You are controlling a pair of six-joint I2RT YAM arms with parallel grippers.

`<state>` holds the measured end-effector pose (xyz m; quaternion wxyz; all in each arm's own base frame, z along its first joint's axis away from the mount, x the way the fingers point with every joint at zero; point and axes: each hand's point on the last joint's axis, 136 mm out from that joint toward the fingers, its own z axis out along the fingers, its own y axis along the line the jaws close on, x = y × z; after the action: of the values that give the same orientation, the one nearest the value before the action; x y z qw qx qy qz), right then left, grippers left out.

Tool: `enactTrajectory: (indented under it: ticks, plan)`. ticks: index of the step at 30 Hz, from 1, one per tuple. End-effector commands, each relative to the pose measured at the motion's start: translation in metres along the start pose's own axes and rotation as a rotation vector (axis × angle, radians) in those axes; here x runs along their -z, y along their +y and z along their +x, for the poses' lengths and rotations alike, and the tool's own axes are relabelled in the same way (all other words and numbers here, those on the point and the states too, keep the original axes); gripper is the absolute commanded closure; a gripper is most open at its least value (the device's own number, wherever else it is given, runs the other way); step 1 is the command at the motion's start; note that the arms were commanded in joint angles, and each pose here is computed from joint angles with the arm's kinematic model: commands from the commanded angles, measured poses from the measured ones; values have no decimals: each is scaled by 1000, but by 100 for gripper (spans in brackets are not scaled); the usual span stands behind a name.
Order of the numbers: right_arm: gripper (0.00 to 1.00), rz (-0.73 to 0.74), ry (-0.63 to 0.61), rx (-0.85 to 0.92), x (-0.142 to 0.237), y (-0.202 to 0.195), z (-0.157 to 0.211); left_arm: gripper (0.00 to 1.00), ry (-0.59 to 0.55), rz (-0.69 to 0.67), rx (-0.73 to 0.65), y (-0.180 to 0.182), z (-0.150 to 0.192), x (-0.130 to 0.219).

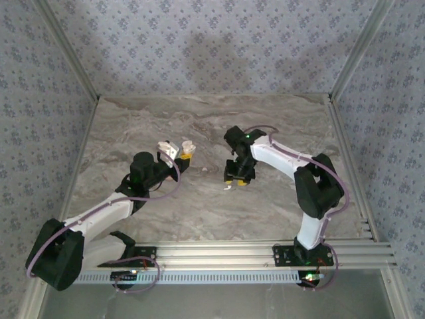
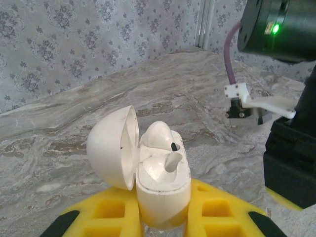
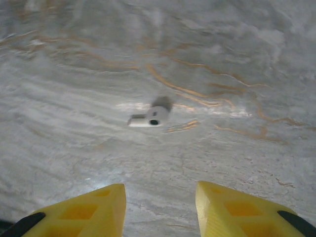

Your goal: Insert the wireless bluetooth earbuds into the charging case

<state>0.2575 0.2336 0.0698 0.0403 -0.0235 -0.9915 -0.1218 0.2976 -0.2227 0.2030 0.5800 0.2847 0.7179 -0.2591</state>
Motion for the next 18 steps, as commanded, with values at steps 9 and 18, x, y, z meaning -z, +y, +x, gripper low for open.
enactTrajectory:
  ticks: [9, 18]
  plan:
    - [56, -39, 21, -86, -34, 9, -14, 86, -29, 11, -2, -1, -8, 4]
    - [61, -53, 29, -62, -47, 17, -24, 86, -26, 4, -3, 0, -8, 4]
